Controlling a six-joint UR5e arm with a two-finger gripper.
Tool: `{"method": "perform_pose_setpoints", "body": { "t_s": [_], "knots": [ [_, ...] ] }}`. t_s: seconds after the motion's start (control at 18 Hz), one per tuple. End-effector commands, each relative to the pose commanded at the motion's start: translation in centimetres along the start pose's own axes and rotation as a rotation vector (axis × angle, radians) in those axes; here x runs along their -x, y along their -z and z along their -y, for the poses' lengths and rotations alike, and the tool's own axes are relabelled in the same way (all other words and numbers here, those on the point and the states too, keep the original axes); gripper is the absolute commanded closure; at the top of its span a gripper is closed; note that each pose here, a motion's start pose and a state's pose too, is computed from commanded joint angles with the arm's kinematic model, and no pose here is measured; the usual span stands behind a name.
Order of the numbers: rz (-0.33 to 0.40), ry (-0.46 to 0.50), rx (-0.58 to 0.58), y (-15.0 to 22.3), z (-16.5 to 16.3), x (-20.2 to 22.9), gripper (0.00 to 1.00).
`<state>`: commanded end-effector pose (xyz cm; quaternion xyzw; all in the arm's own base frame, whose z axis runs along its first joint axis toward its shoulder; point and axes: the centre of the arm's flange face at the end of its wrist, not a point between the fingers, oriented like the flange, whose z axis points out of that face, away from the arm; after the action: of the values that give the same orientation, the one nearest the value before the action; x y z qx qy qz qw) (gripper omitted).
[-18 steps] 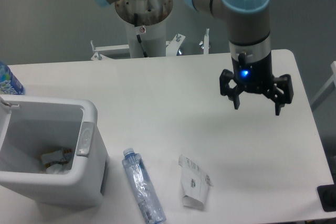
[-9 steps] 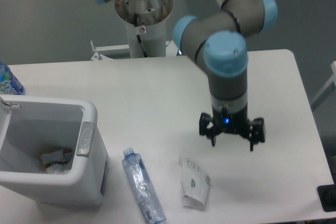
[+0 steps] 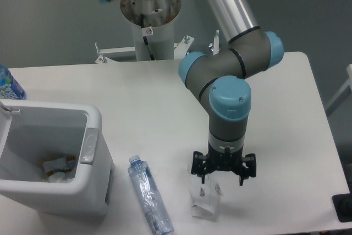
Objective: Place the trash in the trash can
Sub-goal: 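Close the gripper on the white wrapper and lift it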
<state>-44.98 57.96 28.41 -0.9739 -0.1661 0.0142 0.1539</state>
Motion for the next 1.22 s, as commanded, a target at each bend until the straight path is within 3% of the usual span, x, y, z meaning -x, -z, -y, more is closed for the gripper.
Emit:
{"method": "perform_pose_setpoints", "body": {
  "t_s": [0.33,0.89,1.06,1.22],
  "knots": [
    [-0.01,-0.028,0.021,-3.6,0.2,-1.8,0.0],
    [0.052,-0.059,0.083,-5.9,-0.2,-3.3,0.01],
    [0.104,-0.05,0.106,-6.2,-0.2,-3.3,0.21],
    [0.109,-0.022,0.099,-6.5,-0.2,-3.4,0.45]
  ]
}}
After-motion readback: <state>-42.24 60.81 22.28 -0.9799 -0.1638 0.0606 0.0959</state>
